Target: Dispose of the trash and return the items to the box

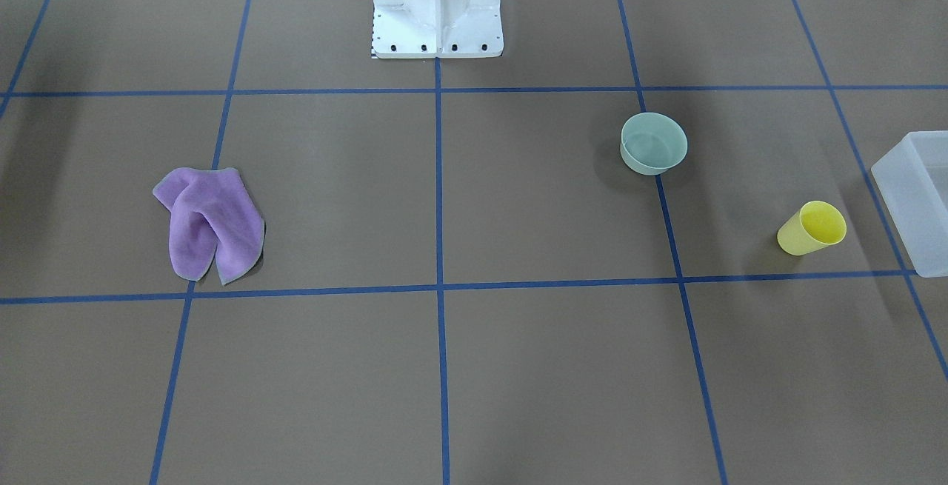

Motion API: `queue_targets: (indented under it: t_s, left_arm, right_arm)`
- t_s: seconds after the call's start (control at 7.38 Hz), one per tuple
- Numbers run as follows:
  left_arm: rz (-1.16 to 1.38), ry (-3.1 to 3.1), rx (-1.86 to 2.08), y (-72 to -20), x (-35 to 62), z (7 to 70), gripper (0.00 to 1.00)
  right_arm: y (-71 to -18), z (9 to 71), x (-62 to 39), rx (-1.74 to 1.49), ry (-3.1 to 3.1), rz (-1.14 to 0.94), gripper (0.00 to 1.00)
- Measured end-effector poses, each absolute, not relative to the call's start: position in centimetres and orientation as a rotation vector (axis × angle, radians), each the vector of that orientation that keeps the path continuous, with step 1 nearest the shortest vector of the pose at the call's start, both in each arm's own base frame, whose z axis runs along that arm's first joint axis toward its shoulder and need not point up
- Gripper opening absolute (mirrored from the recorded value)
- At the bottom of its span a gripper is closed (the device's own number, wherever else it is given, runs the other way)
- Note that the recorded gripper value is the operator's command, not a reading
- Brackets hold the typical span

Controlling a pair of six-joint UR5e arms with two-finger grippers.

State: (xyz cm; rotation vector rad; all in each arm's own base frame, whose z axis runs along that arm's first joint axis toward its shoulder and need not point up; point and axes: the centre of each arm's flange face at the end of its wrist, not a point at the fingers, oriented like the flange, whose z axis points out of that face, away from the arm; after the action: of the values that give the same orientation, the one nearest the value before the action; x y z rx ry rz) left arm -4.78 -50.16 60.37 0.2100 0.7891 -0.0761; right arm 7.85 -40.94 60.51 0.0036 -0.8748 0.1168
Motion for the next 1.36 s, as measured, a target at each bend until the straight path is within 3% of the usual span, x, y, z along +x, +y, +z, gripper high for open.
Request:
queue_targets:
  t_s: [0.54,1.36]
  left_arm:
    - [-0.175,0.856,0.135,-52.4,1.8,56.4,0.98]
    - [-0.235,0.87,0.14,-55.0,11.9,61.2,0.98]
  right_arm:
    - [-41.0,60.5,7.8,0.005,-0.875,0.115,1.0]
    - [-41.1,60.4,7.8,0.005,-0.875,0.115,1.0]
